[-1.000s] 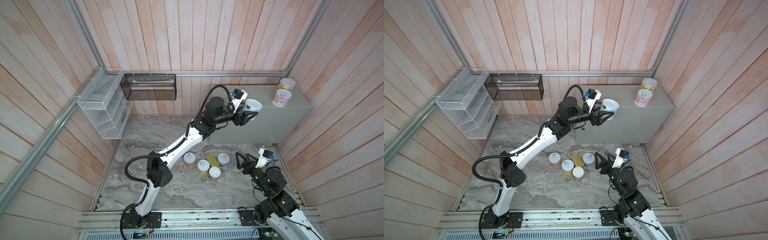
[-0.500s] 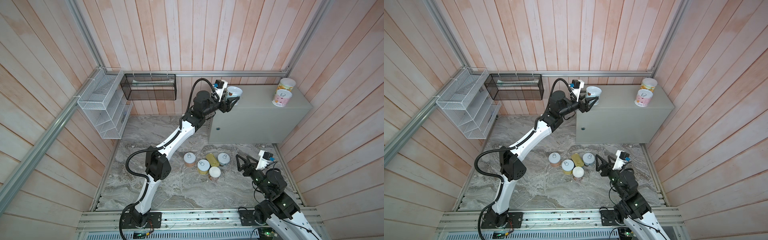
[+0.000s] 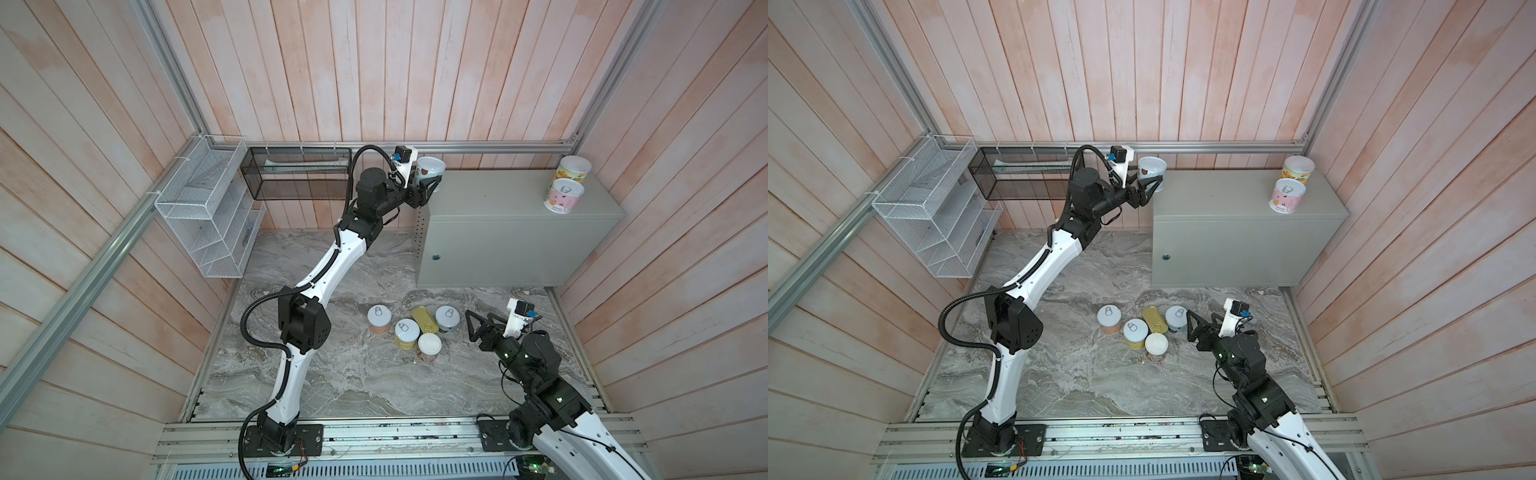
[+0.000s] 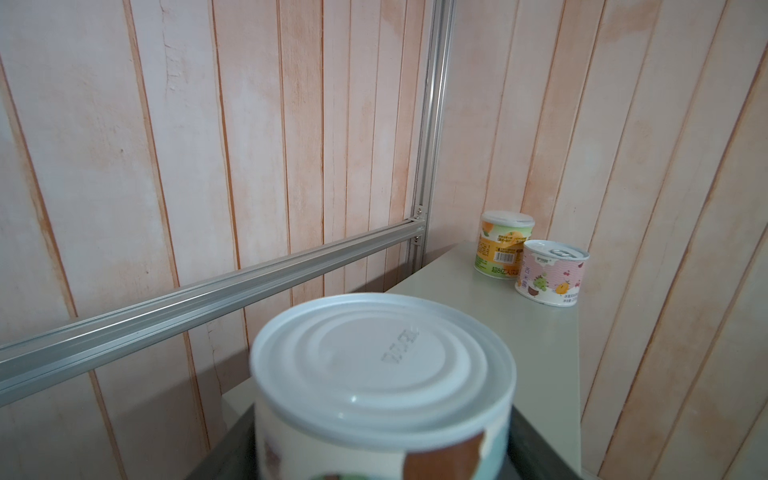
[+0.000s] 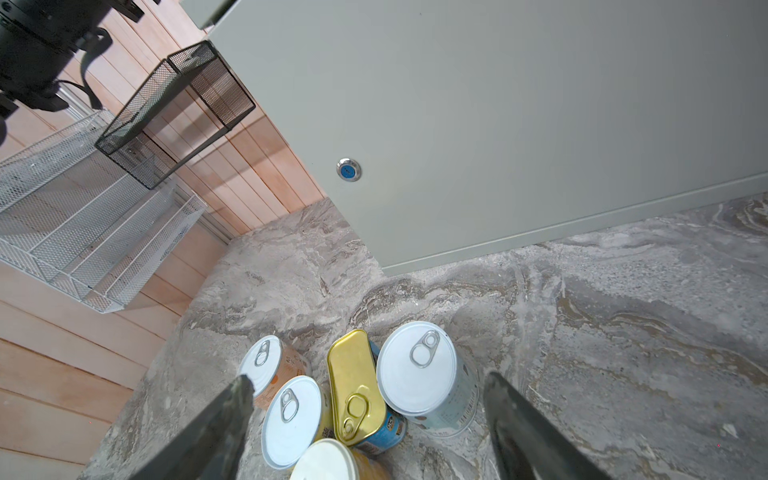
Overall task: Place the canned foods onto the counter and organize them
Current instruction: 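Carry the light-blue can over the cabinet top and lower it there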
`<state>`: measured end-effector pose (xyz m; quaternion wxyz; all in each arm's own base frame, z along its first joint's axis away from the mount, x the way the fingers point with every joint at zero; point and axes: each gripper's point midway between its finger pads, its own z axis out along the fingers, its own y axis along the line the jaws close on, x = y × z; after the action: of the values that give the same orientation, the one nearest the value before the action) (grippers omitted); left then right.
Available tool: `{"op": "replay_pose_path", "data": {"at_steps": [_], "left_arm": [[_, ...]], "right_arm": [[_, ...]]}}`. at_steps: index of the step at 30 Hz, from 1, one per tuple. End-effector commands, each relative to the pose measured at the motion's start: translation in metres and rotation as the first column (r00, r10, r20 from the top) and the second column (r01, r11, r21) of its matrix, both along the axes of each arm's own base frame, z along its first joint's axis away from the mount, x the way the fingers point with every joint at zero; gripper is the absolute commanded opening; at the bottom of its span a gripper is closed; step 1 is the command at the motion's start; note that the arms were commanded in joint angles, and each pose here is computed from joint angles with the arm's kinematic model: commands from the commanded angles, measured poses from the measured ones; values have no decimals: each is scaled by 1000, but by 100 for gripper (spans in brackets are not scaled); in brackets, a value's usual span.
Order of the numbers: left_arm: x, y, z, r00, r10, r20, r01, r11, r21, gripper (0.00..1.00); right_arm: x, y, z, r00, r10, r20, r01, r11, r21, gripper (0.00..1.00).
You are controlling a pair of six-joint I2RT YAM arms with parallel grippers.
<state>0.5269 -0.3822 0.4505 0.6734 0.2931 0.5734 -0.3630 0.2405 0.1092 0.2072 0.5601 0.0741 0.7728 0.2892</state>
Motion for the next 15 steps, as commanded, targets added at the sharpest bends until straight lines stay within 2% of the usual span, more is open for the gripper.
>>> {"op": "replay_pose_path", "data": {"at_steps": [1, 15], "left_arm": [[-15, -10, 13, 994, -75, 80, 76, 997, -2, 46], [-15, -26, -29, 986, -167, 19, 167, 986, 10, 47]], "right_arm": [[2, 5, 3, 1000, 18, 23, -19, 1000, 4, 86], [5, 7, -4, 1000, 18, -14, -18, 1000, 3, 86]]}}
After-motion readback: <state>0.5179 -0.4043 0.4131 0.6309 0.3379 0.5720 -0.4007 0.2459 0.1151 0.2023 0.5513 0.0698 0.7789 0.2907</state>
